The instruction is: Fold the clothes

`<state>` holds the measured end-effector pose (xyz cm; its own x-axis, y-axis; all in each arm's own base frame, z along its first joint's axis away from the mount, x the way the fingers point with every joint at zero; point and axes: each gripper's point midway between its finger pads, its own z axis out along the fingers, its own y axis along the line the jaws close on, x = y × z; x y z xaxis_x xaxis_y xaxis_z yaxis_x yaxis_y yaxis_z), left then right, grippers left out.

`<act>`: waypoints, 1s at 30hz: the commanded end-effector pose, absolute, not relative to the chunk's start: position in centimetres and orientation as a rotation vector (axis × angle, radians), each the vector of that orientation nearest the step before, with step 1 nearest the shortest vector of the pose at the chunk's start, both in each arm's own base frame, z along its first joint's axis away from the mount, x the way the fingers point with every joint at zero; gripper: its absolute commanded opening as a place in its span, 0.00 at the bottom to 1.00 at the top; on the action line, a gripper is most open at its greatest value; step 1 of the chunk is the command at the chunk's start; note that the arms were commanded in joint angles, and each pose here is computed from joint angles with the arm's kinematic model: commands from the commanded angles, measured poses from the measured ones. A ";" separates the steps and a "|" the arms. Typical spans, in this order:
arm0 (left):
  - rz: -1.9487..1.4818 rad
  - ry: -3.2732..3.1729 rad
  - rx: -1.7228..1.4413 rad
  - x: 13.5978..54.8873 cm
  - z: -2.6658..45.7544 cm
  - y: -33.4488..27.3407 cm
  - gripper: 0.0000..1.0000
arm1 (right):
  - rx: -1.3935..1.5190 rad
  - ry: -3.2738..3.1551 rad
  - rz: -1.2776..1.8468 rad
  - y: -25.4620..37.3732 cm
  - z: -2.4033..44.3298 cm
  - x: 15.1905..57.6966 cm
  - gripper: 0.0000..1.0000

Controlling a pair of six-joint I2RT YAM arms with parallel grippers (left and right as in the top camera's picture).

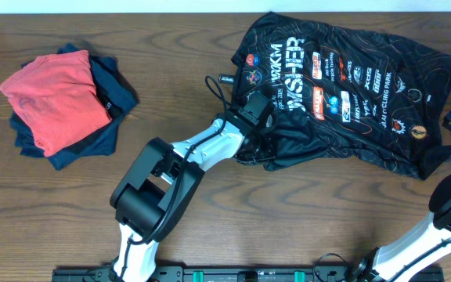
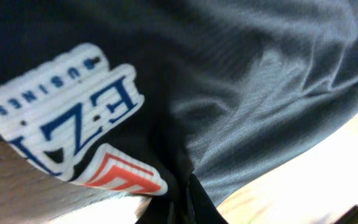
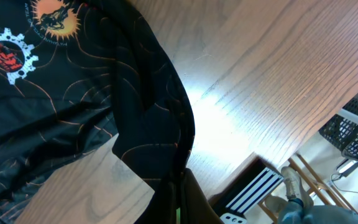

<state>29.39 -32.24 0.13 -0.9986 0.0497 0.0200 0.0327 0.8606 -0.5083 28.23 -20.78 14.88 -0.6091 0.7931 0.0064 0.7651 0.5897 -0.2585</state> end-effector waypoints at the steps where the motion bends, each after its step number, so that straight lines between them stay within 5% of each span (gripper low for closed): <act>1: 0.759 -3.048 -0.122 30.3 0.7 -29.5 0.06 | -1.308 -2.708 0.358 -20.6 15.1 28.4 0.01; 12: 0.601 -3.319 0.155 34.4 10.9 -16.5 0.06 | -1.306 -2.707 0.337 -20.3 15.0 28.4 0.01; 30: 0.439 -3.492 0.169 34.1 15.3 -12.9 0.06 | -1.268 -2.690 0.315 -19.8 15.1 27.8 0.01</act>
